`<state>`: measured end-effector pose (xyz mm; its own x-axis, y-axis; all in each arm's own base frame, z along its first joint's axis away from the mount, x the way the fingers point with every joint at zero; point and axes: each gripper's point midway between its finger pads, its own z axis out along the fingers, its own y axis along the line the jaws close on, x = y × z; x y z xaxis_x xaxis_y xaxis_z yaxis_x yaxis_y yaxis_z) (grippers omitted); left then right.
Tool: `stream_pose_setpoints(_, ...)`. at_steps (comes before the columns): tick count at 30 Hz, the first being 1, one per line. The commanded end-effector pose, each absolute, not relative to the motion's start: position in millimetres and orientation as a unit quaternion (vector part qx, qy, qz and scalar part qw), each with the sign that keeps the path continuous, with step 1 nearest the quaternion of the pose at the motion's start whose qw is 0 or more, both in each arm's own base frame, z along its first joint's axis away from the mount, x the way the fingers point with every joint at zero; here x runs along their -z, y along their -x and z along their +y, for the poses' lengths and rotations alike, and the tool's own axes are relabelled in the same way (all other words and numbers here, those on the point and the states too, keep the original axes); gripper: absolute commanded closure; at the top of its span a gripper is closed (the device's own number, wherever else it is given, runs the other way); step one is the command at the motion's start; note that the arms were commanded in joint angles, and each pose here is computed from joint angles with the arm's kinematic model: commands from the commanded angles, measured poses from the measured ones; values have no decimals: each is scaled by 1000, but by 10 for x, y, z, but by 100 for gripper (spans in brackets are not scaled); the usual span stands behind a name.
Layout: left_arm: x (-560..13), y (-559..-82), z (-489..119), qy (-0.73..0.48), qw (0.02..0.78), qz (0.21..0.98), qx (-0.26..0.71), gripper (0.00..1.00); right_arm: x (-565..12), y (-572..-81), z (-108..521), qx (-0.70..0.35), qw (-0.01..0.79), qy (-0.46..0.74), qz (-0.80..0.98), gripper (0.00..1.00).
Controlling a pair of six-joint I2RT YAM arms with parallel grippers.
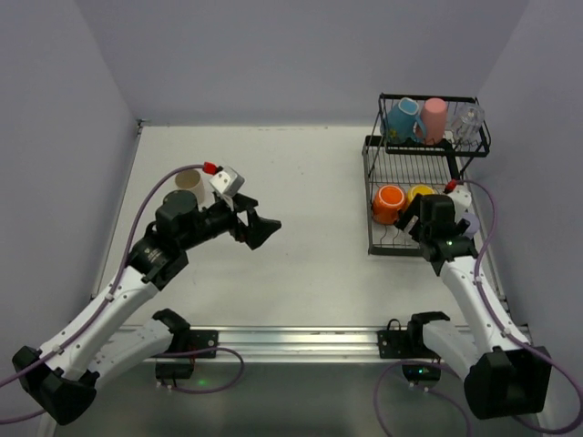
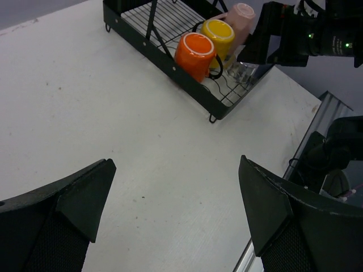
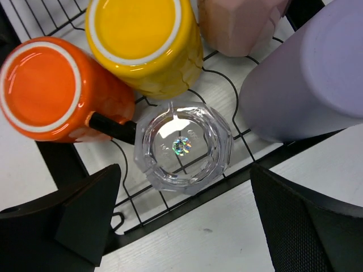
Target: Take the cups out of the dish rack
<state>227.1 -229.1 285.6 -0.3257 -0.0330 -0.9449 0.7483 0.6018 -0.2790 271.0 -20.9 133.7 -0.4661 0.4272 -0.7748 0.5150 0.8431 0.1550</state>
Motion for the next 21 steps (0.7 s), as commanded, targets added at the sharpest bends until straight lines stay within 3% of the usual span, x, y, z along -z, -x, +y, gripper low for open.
stream_pose_setpoints(1, -2828, -2289, -2308, -263, 544, 718, 345, 0, -1494, -2927, -275, 43, 457, -296, 838, 1)
stream_pose_setpoints(7, -2784, -2275, -2338, -266, 540, 723, 339, 0, -1349, -3053, -274, 35, 443, -299, 845, 1)
stream_pose_setpoints(12, -2769, -2294, -2332, -264, 540, 725, 336, 0, -1190, -3105, -264, 37, 427, -294, 855, 7)
stream_pose_setpoints(15, -2746, -2313, -2327, -262, 538, 729, 332, 0, -1208, -3148, -268, 37, 431, -294, 852, 15)
stream_pose_setpoints(19, -2710, -2332, -2335, -259, 534, 734, 330, 0, -1296, -3108, -310, 46, 440, -295, 847, 38)
stream_pose_setpoints(21, -2692, -2317, -2380, -264, 526, 734, 340, 0, -1429, -3061, -353, 51, 458, -298, 836, 45)
